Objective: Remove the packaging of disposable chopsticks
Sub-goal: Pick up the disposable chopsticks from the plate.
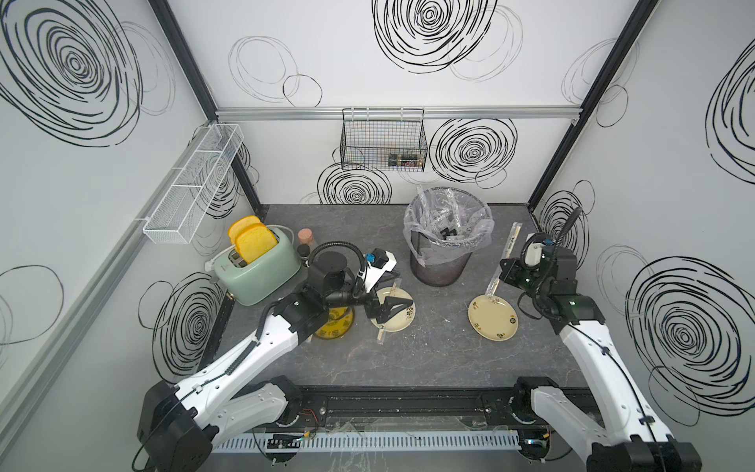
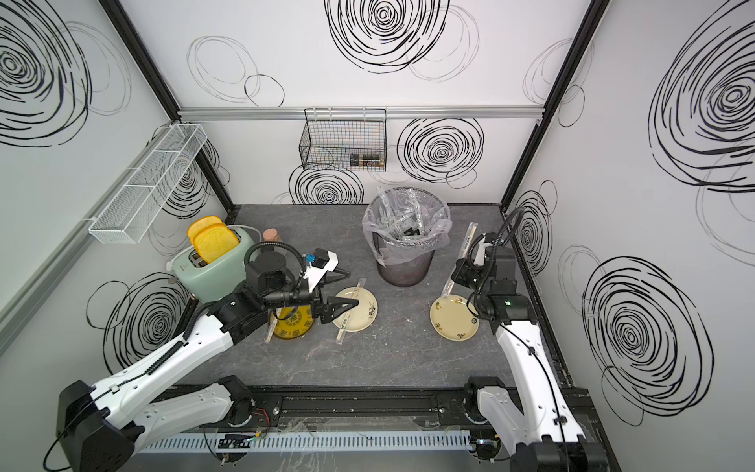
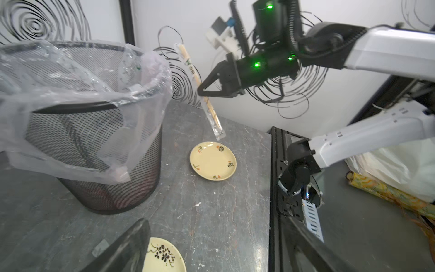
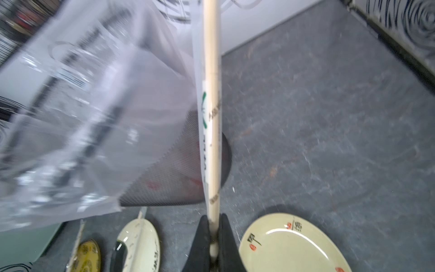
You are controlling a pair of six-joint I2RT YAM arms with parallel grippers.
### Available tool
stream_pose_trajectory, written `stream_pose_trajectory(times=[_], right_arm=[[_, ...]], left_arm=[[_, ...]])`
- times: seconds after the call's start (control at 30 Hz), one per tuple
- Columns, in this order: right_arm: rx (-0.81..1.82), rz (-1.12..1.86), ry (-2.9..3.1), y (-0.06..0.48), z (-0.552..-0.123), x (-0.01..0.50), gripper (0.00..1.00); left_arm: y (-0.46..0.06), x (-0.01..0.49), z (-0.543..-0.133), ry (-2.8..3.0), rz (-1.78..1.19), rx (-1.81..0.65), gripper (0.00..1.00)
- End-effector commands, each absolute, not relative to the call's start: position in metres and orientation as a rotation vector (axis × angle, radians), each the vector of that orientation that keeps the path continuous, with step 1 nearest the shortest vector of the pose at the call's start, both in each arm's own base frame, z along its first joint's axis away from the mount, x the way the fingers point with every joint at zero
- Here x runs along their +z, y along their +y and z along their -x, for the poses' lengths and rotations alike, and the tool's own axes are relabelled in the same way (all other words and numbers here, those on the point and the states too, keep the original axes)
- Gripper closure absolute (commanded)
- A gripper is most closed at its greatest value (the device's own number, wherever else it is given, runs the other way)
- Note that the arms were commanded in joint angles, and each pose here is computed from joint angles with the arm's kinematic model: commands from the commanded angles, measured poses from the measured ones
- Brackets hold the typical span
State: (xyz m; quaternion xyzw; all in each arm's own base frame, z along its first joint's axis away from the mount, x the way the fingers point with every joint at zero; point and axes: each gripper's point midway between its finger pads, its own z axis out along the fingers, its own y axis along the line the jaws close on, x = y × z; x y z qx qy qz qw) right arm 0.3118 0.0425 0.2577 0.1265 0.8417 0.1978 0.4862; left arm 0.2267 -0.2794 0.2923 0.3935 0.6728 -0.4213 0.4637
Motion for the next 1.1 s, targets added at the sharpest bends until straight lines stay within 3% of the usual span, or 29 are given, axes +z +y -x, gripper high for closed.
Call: stream_pose_trajectory(times=[0.0,0.2,0.63,0.97,1.07], right_arm=[[0.613,-0.195,1.836,0.063,-0.306,0.330,1.00],[0.828,0.085,1.656,0.125,-0.277,0.380,1.00],[1.114,0.755,1.656,0.305,-0.220,0.316,1.00],[1.198,0.815,1.650,0.336,-0.219,0.301,1.00],[1.232,0.828,1.640,0.339,-0.216,0.299,1.00]], left_arm=[[-0.268,0.323,-0.251,1.593,-0.827,-1.038,0.08],[-0.247,0.348,-0.274,1.564,-0.698,-1.098,0.08],[-0.245,0.362,-0.274,1.464,-0.689,-1.212,0.13],[-0.240,0.349,-0.273,1.488,-0.647,-1.276,0.23],[-0.239,0.348,-0.273,1.488,-0.646,-1.284,0.34]])
